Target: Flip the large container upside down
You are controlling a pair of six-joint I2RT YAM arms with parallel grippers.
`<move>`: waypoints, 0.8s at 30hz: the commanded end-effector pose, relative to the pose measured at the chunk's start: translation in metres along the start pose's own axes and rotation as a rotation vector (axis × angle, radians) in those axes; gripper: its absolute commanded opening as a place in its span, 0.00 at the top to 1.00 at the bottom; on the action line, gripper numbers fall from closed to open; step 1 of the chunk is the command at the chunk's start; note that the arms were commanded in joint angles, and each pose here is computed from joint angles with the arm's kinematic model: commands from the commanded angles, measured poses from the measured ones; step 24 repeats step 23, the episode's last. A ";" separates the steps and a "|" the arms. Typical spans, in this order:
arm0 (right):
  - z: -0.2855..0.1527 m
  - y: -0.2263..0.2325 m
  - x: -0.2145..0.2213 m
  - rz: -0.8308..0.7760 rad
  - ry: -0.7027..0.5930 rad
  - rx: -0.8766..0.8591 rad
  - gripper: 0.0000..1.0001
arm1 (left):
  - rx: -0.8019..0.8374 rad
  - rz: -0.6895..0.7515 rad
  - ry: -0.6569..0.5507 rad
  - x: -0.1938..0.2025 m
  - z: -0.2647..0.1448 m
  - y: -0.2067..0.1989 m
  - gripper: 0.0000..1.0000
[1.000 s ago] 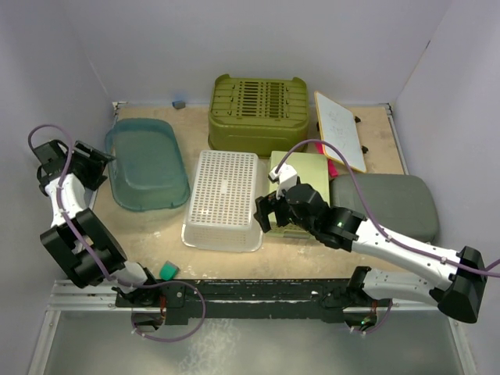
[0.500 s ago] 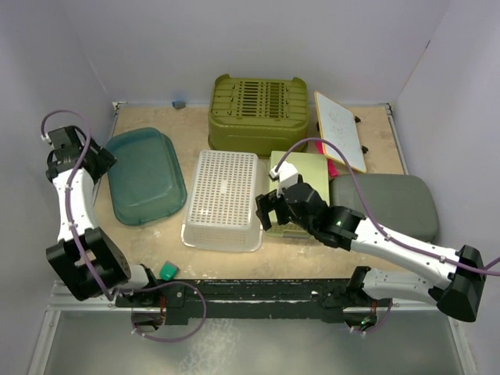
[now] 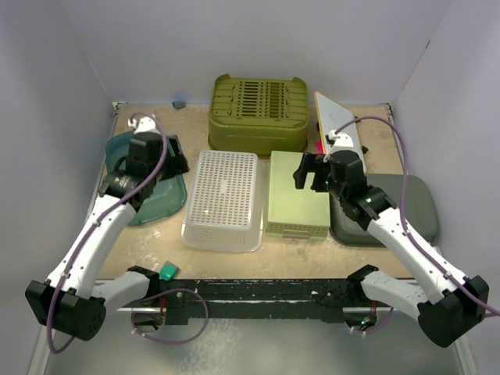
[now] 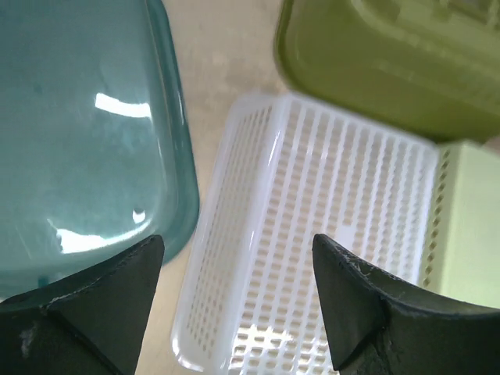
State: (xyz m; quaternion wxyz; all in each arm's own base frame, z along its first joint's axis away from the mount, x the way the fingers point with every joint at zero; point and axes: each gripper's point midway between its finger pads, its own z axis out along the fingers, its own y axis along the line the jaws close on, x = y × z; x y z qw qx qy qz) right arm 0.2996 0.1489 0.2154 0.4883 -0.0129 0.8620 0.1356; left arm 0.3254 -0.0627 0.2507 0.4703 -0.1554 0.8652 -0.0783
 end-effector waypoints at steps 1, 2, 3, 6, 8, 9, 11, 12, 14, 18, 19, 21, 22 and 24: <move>-0.012 0.003 -0.002 0.157 -0.039 -0.076 0.00 | -0.129 0.085 0.037 0.049 -0.011 0.034 0.26; -0.015 -0.002 -0.004 0.165 -0.059 -0.057 0.00 | -0.129 0.096 0.038 0.055 -0.014 0.039 0.26; -0.019 -0.006 -0.006 0.174 -0.082 -0.040 0.00 | -0.119 0.075 -0.002 0.052 -0.022 0.041 0.25; -0.023 -0.017 -0.006 0.191 -0.124 0.001 0.00 | -0.076 0.021 -0.114 0.038 -0.038 0.042 0.25; -0.024 -0.020 -0.007 0.201 -0.133 0.019 0.00 | -0.091 -0.026 -0.185 0.026 -0.045 0.046 0.25; -0.025 -0.021 -0.006 0.202 -0.132 0.022 0.00 | -0.087 -0.034 -0.205 0.022 -0.046 0.046 0.25; -0.027 -0.022 -0.006 0.203 -0.133 0.025 0.00 | -0.076 -0.039 -0.226 0.016 -0.046 0.042 0.25; -0.027 -0.023 -0.006 0.204 -0.135 0.028 0.00 | -0.074 -0.040 -0.231 0.015 -0.044 0.041 0.24; -0.028 -0.027 -0.004 0.206 -0.140 0.044 0.00 | -0.093 -0.050 -0.228 0.014 -0.039 0.041 0.24; -0.028 -0.033 0.001 0.214 -0.147 0.065 0.00 | -0.132 -0.053 -0.196 0.015 -0.028 0.041 0.24; -0.028 -0.033 0.002 0.218 -0.147 0.067 0.00 | -0.140 -0.050 -0.189 0.015 -0.026 0.041 0.24; -0.028 -0.034 0.002 0.221 -0.147 0.070 0.00 | -0.165 -0.043 -0.186 0.015 -0.023 0.044 0.24; -0.028 -0.034 0.002 0.221 -0.149 0.070 0.00 | -0.163 -0.043 -0.194 0.013 -0.024 0.044 0.24; -0.028 -0.034 0.002 0.221 -0.149 0.073 0.00 | -0.152 -0.044 -0.207 0.010 -0.026 0.042 0.24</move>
